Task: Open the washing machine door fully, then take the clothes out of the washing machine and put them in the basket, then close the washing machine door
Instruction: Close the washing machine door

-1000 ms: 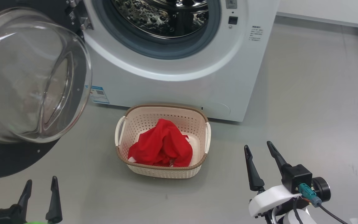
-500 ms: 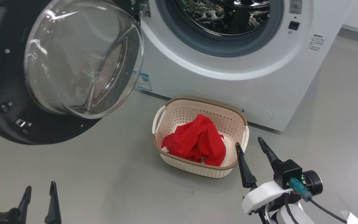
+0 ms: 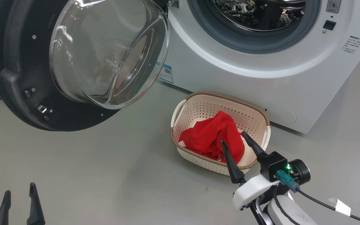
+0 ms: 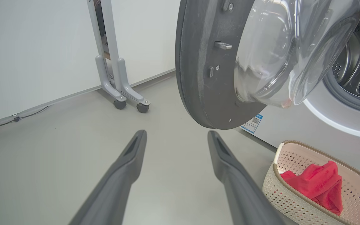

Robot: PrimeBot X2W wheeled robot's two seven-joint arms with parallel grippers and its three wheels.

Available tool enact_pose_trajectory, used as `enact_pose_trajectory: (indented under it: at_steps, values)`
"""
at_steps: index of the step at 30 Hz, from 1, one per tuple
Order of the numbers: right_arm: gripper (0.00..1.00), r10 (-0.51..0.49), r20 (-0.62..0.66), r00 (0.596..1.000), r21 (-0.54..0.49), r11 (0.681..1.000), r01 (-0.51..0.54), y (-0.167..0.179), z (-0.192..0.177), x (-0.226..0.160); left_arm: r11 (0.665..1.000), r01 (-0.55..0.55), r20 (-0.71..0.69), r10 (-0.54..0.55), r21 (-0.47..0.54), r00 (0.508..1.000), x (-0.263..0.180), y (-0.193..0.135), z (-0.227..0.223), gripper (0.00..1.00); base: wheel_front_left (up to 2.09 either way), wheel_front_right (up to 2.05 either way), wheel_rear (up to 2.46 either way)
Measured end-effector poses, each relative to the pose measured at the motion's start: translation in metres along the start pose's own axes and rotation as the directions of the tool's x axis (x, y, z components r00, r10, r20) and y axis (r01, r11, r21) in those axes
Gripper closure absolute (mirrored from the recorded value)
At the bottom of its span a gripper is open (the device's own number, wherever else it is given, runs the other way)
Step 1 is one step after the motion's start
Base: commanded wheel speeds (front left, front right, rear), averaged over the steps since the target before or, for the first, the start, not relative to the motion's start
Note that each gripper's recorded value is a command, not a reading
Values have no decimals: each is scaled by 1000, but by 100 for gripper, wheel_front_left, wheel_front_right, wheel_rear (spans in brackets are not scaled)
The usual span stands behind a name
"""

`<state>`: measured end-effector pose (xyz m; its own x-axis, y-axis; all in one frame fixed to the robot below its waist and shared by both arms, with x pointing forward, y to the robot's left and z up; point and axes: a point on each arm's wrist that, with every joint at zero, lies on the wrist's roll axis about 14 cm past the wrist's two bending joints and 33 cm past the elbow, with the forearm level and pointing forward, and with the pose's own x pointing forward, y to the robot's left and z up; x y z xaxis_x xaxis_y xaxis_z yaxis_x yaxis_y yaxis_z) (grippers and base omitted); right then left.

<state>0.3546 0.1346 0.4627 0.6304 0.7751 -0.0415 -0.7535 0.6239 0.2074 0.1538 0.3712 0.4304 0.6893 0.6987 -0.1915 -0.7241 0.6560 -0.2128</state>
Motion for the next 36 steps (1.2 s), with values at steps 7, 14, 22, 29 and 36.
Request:
enact_pose_trajectory:
  at_steps: [7, 14, 22, 29, 36]
  values:
    - [0, 4, -9, 1000, 13, 1000, -4, 0, -2, 3, 1000, -16, 0, 16, -3, 1000, -1, 5, 0, 0, 0, 0, 0]
    - [0, -3, -11, 1000, 25, 1000, 4, -2, -2, 3, 998, -40, 7, 40, -44, 999, -1, 10, 1, 100, 0, 0, 0]
    - [0, -8, -7, 1000, 34, 999, 9, -3, 1, 4, 963, -105, -2, 108, -249, 994, 0, 20, -5, 100, 0, 0, 0]
    - [0, -15, -8, 1000, 42, 999, 16, -4, 0, 4, 800, -129, -24, 142, -586, 990, 8, 8, -12, 100, 0, 0, 0]
    - [0, -22, -9, 1000, 49, 999, 22, -5, 0, 3, 570, -102, -37, 125, -815, 991, 20, -5, -3, 100, 0, 0, 0]
